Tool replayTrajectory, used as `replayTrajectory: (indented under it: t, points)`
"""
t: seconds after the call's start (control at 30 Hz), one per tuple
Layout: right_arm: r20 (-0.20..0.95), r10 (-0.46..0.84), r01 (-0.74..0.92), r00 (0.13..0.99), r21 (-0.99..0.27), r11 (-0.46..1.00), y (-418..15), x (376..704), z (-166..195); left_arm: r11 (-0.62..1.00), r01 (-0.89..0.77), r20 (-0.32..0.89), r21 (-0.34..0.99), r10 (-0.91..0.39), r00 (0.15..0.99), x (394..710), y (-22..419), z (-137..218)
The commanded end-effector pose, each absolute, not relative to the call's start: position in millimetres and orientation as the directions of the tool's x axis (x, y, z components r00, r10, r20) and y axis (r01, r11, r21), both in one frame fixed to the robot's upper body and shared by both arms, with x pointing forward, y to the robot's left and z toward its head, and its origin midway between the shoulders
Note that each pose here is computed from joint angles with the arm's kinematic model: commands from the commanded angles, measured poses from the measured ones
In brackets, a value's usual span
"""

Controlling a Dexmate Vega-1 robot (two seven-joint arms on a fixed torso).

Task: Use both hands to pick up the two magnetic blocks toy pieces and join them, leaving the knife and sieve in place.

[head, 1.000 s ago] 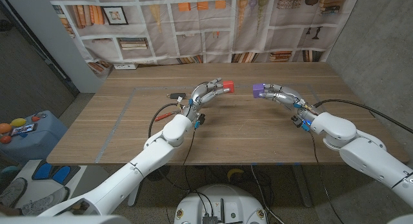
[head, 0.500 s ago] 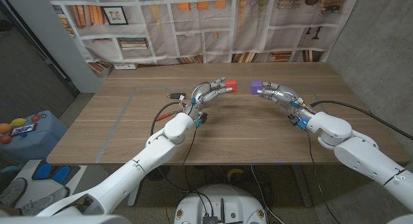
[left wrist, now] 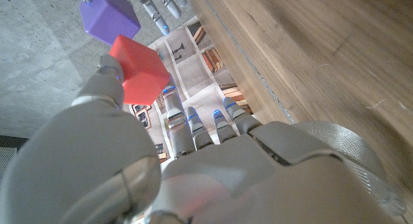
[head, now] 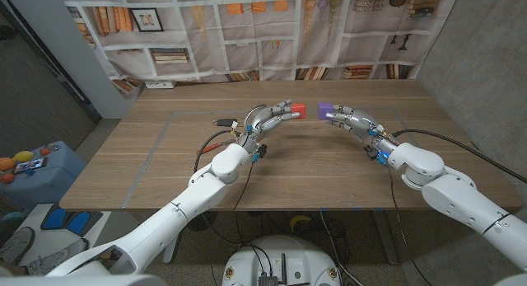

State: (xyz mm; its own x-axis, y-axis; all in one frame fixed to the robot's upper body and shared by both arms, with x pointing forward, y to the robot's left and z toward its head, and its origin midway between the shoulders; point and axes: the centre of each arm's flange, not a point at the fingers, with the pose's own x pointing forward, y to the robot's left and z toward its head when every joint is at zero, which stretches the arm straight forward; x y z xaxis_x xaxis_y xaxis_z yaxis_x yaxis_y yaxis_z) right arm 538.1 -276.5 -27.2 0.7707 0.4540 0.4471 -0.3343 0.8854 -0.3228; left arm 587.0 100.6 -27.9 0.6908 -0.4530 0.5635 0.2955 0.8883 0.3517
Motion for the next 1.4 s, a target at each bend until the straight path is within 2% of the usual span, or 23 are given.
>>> replayTrajectory:
  t: [0.03, 1.4]
  points:
    - [0.450, 0.460, -0.349, 0.766, -0.310, 0.884, -272.4, 542.8, -30.4, 0.882, 0.318, 0.558, 0.348, -0.468, 0.685, 587.1, 94.4, -29.8]
    - [0.444, 0.490, -0.372, 0.750, -0.328, 0.868, -258.7, 547.4, -28.2, 0.869, 0.337, 0.537, 0.363, -0.490, 0.687, 588.2, 87.8, -30.0]
